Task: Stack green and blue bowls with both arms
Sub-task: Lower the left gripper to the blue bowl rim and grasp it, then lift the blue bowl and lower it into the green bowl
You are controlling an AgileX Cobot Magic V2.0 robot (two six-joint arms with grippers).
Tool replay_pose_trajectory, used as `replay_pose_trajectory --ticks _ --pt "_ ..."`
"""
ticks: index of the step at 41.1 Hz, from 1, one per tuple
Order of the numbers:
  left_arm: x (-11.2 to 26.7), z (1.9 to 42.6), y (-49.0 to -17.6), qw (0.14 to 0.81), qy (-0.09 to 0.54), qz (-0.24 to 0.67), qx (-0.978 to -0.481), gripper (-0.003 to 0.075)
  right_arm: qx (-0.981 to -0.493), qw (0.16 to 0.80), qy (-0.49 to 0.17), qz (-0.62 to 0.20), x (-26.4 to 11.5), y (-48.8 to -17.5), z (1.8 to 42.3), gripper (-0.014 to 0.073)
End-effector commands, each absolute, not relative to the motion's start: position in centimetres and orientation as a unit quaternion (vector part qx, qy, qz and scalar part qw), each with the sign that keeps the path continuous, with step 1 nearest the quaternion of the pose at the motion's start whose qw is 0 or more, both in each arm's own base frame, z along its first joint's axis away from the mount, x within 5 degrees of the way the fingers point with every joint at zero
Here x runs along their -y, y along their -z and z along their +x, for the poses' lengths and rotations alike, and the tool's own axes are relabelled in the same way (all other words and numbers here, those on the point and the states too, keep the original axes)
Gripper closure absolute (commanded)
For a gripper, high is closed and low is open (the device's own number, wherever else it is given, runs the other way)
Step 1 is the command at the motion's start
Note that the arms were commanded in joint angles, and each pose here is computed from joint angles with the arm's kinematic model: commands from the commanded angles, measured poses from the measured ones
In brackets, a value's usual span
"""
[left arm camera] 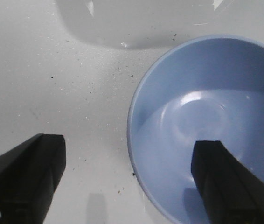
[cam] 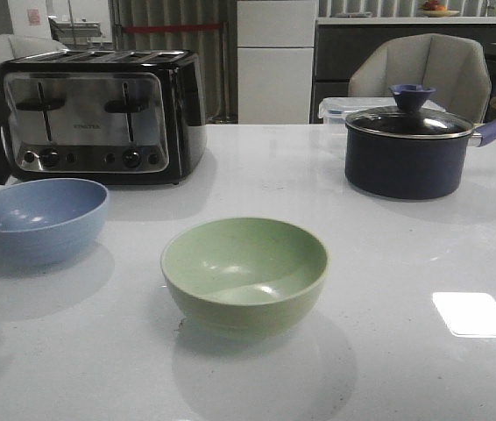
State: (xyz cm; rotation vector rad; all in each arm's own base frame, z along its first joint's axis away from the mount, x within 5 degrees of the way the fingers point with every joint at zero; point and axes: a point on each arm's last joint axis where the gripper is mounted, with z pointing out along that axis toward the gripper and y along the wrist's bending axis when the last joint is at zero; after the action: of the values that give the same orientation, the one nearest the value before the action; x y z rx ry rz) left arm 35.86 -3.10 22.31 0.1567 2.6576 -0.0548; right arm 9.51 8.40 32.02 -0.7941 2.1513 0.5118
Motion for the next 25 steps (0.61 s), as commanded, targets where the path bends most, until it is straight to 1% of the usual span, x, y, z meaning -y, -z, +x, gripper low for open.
replay_pose_trajectory --ticks 1,3,6,10,17,25 --pt "3.5 37.6 -23.5 0.280 0.026 0.056 -0.958 0.0120 -0.827 0.424 -0.210 -0.303 -8.5 -33.3 9.7 0.0166" --pt "3.6 38.2 -22.9 0.274 0.026 0.055 -0.960 0.0129 -0.827 0.424 -0.210 -0.303 -8.5 -33.3 9.7 0.0166" --pt "3.7 38.8 -22.0 0.263 0.026 0.055 -0.963 0.0170 -0.827 0.424 -0.210 -0.303 -8.5 -33.3 9.7 0.0166" --pt "3.7 39.2 -21.1 0.252 0.026 0.055 -0.966 0.0253 -0.827 0.424 -0.210 -0.303 -8.5 -33.3 9.7 0.0166" --pt "3.7 39.1 -20.8 0.240 0.026 0.056 -0.969 0.0391 -0.827 0.424 -0.210 -0.303 -8.5 -33.3 9.7 0.0166" --pt "3.6 38.9 -20.9 0.232 0.024 0.057 -0.971 0.0504 -0.827 0.424 -0.210 -0.303 -8.5 -33.3 9.7 0.0166"
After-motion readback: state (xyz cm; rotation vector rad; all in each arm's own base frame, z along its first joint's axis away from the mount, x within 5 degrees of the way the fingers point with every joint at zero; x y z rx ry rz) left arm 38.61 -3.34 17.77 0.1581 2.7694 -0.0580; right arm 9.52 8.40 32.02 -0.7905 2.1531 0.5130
